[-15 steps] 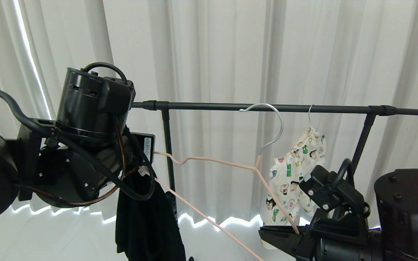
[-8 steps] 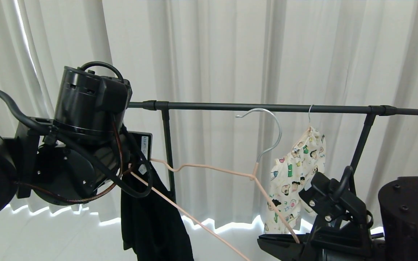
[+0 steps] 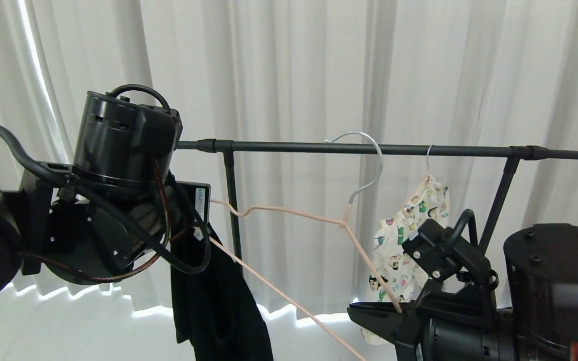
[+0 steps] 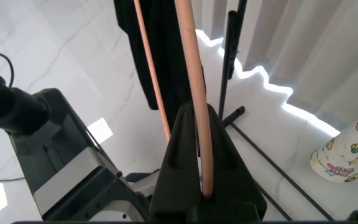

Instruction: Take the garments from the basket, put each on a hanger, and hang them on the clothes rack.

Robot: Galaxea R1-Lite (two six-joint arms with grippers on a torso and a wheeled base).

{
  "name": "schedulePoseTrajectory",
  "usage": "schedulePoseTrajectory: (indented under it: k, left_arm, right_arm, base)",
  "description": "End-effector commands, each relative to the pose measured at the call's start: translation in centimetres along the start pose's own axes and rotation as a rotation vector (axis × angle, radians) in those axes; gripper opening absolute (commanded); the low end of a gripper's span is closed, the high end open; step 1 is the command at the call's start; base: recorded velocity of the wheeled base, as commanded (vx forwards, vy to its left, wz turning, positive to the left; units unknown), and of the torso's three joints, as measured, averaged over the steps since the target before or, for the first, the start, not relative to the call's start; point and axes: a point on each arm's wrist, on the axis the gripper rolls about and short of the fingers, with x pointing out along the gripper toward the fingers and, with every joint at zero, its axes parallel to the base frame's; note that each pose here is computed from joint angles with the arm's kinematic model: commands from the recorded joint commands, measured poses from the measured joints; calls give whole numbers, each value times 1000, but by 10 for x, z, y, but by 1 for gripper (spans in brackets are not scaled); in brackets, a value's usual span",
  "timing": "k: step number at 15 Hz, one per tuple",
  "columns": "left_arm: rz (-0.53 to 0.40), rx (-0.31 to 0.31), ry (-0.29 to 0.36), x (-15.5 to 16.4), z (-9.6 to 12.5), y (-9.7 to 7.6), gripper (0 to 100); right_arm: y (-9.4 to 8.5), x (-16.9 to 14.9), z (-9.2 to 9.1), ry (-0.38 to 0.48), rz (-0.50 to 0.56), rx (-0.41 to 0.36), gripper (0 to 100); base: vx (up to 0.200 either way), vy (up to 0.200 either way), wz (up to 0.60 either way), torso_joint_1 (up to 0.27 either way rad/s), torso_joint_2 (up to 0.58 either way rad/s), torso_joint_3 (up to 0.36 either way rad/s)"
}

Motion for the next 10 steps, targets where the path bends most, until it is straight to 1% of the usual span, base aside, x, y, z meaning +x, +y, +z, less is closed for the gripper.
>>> schedulePoseTrajectory:
  k: [1, 4, 8, 10]
  left_arm:
    - [-2, -1, -2, -1, 0, 0, 0]
    - [-9, -1, -7, -3, 1, -1, 0]
    - [-57, 5, -30, -15, 2, -7, 0]
    - [-70, 5, -39, -19, 3, -9, 0]
  right_arm:
    - [0, 8, -2, 18, -6, 0, 0]
    - [0, 19, -1, 33, -11, 0, 0]
    - [0, 41, 3, 46, -26, 5, 0]
    - [1, 46, 3, 48, -32, 4, 0]
  base:
    - [0, 0, 0, 0, 0, 0]
    - [0, 0, 0, 0, 0, 0]
    - [0, 0, 0, 0, 0, 0]
    - [0, 0, 0, 0, 0, 0]
